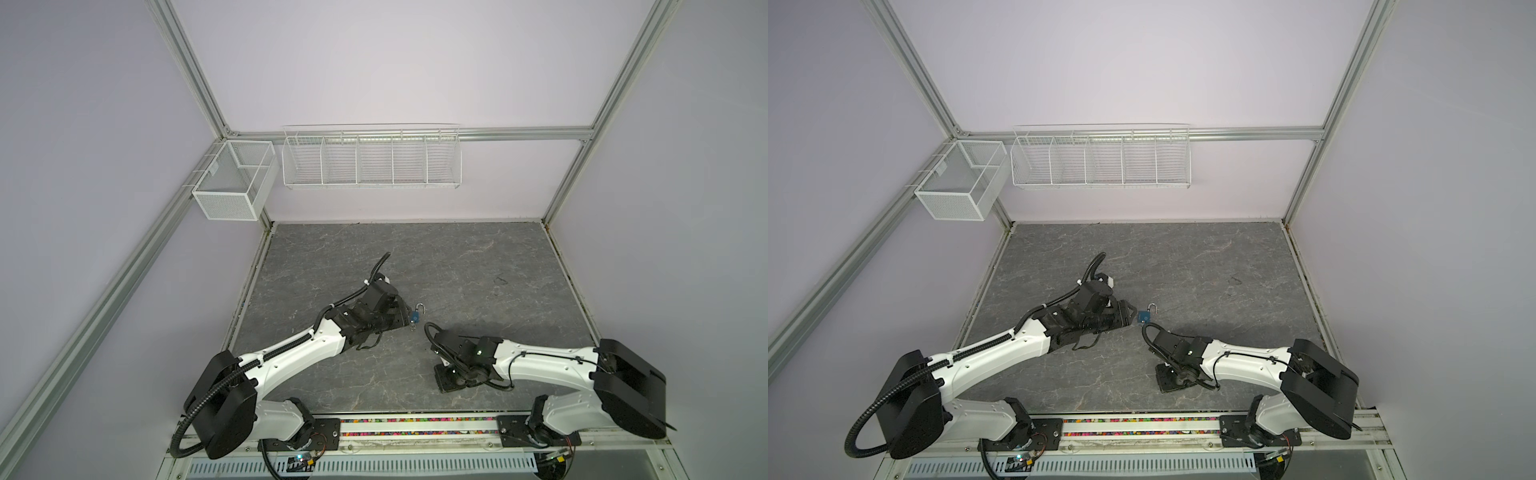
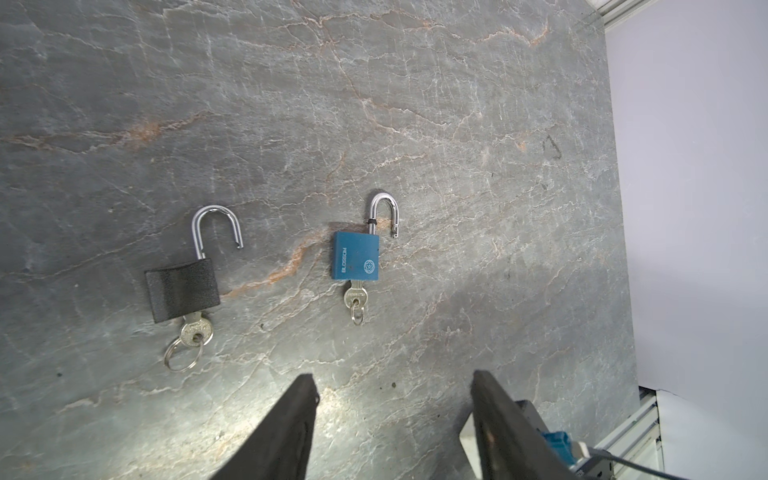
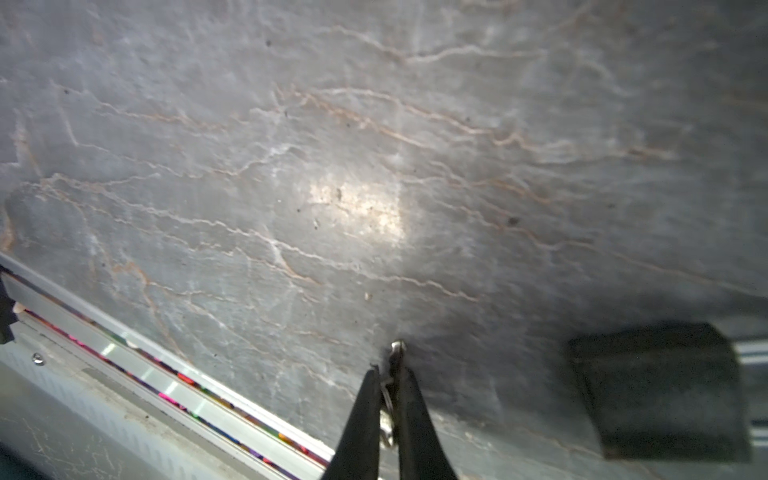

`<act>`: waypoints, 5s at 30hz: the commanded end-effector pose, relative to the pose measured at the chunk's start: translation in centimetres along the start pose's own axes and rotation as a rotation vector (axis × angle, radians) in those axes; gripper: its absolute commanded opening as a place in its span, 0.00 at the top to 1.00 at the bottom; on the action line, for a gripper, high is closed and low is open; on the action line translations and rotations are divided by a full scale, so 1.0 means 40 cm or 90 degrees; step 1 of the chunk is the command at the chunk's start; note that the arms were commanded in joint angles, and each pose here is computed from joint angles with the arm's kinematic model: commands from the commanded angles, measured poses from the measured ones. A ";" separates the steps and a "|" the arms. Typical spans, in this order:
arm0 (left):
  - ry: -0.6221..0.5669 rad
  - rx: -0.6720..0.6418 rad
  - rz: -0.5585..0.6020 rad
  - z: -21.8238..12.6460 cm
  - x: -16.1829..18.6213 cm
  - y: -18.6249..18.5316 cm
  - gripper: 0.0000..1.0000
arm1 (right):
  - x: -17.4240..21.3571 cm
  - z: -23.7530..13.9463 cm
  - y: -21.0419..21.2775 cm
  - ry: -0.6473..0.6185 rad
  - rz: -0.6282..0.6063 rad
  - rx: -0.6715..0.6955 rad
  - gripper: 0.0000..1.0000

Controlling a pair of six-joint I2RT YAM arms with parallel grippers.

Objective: Unlock with the key

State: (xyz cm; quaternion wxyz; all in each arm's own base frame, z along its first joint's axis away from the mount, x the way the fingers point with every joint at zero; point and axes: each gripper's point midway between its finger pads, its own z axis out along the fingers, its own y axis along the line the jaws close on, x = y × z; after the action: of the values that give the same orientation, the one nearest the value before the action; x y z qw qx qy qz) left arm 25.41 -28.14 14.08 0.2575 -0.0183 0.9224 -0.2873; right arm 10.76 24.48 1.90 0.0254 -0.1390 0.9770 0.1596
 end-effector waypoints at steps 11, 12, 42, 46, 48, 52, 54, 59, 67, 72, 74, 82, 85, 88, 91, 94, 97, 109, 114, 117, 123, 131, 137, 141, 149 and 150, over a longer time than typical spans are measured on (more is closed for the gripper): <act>-0.054 0.043 -0.071 -0.070 -0.028 0.004 0.40 | -0.044 -0.069 0.007 -0.095 -0.069 0.008 0.93; -0.062 0.053 -0.083 -0.080 -0.031 0.002 0.40 | -0.054 -0.082 0.019 -0.113 -0.077 -0.006 0.93; -0.120 0.336 -0.431 -0.236 -0.089 -0.066 0.39 | -0.450 -0.534 0.283 -0.509 -0.167 -0.155 0.93; -0.131 0.348 -0.450 -0.240 -0.095 -0.062 0.38 | -0.467 -0.527 0.286 -0.485 -0.147 -0.134 0.93; -0.127 0.350 -0.459 -0.240 -0.097 -0.065 0.38 | -0.470 -0.529 0.296 -0.486 -0.150 -0.144 0.93; -0.140 0.370 -0.451 -0.253 -0.115 -0.083 0.38 | -0.472 -0.530 0.295 -0.477 -0.129 -0.144 0.93; -0.167 0.369 -0.401 -0.264 -0.129 -0.090 0.40 | -0.475 -0.537 0.280 -0.468 -0.087 -0.146 0.93; -0.285 0.295 -0.117 -0.291 -0.167 -0.090 0.44 | -0.460 -0.554 0.243 -0.437 -0.004 -0.124 0.93; -0.392 0.414 0.434 -0.290 -0.049 -0.229 0.49 | -0.432 -0.592 0.240 -0.404 0.060 -0.158 0.93; -0.435 0.427 0.542 -0.286 -0.024 -0.263 0.51 | -0.423 -0.611 0.239 -0.395 0.070 -0.170 0.93; -0.451 0.444 0.560 -0.283 -0.022 -0.276 0.51 | -0.417 -0.617 0.248 -0.388 0.065 -0.182 0.93; -0.447 0.447 0.585 -0.243 -0.023 -0.297 0.54 | -0.400 -0.627 0.256 -0.374 0.060 -0.197 0.93; -0.442 0.466 0.583 -0.241 -0.013 -0.302 0.63 | -0.400 -0.632 0.253 -0.378 0.062 -0.200 0.93; -0.445 0.472 0.579 -0.241 -0.013 -0.303 0.70 | -0.397 -0.633 0.249 -0.378 0.067 -0.204 0.93; -0.449 0.460 0.571 -0.236 -0.020 -0.298 0.77 | -0.393 -0.635 0.246 -0.377 0.070 -0.212 0.93; -0.446 0.460 0.572 -0.235 -0.022 -0.302 0.83 | -0.390 -0.634 0.241 -0.377 0.075 -0.215 0.93; -0.441 0.459 0.570 -0.231 -0.021 -0.300 0.90 | -0.389 -0.634 0.241 -0.378 0.075 -0.221 0.93; -0.359 0.450 0.582 -0.245 0.006 -0.286 1.00 | -0.368 -0.684 0.272 -0.399 -0.151 -0.281 0.61; -0.299 0.507 0.598 -0.273 0.041 -0.304 1.00 | -0.330 -0.649 0.276 -0.346 -0.311 -0.279 0.51; -0.264 0.514 0.608 -0.275 0.049 -0.310 1.00 | -0.297 -0.642 0.302 -0.317 -0.379 -0.321 0.48; -0.252 0.529 0.611 -0.291 0.048 -0.316 1.00 | -0.280 -0.606 0.290 -0.275 -0.408 -0.307 0.54; -0.248 0.541 0.608 -0.304 0.043 -0.321 1.00 | -0.271 -0.592 0.269 -0.269 -0.412 -0.290 0.68; -0.246 0.558 0.606 -0.309 0.043 -0.332 1.00 | -0.272 -0.576 0.265 -0.256 -0.422 -0.284 0.77; -0.248 0.553 0.607 -0.307 0.037 -0.334 1.00 | -0.276 -0.581 0.253 -0.264 -0.421 -0.274 0.86; -0.246 0.528 0.583 -0.303 0.019 -0.328 0.94 | -0.301 -0.614 0.249 -0.309 -0.388 -0.285 0.93; -0.250 0.517 0.570 -0.305 0.013 -0.321 0.82 | -0.312 -0.625 0.248 -0.325 -0.368 -0.297 0.93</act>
State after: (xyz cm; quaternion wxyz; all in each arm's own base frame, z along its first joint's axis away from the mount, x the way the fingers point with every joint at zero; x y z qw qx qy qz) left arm 17.04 -33.03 27.41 0.4813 0.4309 0.5984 -0.4739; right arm 19.36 29.25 28.95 0.2610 -0.3900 0.8003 0.3732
